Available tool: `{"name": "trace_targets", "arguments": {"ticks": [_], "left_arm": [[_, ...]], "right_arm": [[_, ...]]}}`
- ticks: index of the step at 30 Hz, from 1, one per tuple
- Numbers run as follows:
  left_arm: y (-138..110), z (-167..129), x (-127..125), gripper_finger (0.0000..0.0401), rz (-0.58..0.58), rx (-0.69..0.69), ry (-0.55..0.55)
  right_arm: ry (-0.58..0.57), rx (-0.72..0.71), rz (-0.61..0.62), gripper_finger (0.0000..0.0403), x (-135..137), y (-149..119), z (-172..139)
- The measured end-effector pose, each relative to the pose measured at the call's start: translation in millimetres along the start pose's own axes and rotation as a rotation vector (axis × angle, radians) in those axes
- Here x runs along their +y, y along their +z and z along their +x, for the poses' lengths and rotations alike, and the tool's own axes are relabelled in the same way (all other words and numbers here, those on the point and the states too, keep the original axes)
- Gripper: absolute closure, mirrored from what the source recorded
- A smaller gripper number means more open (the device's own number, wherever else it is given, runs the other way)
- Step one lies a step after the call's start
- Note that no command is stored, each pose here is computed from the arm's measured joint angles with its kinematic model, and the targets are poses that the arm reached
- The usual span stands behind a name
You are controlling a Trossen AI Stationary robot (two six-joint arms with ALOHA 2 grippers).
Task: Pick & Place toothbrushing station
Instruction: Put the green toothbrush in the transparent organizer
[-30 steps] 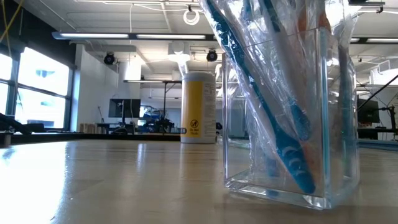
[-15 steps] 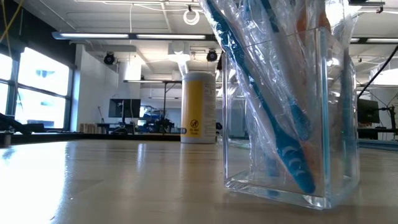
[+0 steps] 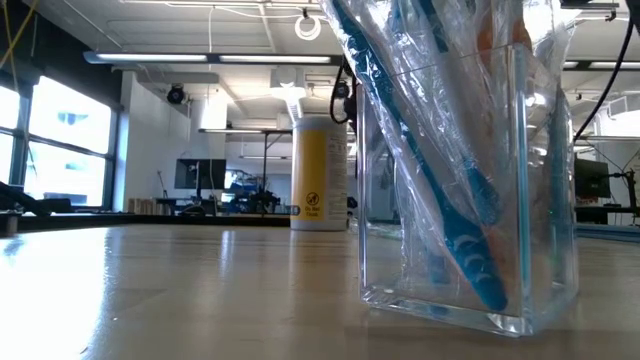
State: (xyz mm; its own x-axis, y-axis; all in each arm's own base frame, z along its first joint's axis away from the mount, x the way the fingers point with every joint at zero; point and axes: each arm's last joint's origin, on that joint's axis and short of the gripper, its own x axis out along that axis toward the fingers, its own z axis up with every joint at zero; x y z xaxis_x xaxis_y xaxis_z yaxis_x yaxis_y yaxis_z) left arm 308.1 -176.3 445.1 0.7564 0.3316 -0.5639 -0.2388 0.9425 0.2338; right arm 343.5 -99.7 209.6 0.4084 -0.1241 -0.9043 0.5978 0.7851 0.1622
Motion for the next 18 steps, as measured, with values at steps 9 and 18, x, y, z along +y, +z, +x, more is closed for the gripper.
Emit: {"name": "trace_targets", "arguments": {"ticks": [9,18], "left_arm": [[-3.0,1.9,-1.2,0.0283,0.033,0.029,-0.004],[-4.8,1.8,-0.2,0.0283,0.046,0.044,0.003]], "right_arm": [[-0.099,0.035,0.023,0.0078,-3.2,-3.4,25.5],[-0.145,0.119,0.038,0.0078,-8.5,-10.9,63.5]]}}
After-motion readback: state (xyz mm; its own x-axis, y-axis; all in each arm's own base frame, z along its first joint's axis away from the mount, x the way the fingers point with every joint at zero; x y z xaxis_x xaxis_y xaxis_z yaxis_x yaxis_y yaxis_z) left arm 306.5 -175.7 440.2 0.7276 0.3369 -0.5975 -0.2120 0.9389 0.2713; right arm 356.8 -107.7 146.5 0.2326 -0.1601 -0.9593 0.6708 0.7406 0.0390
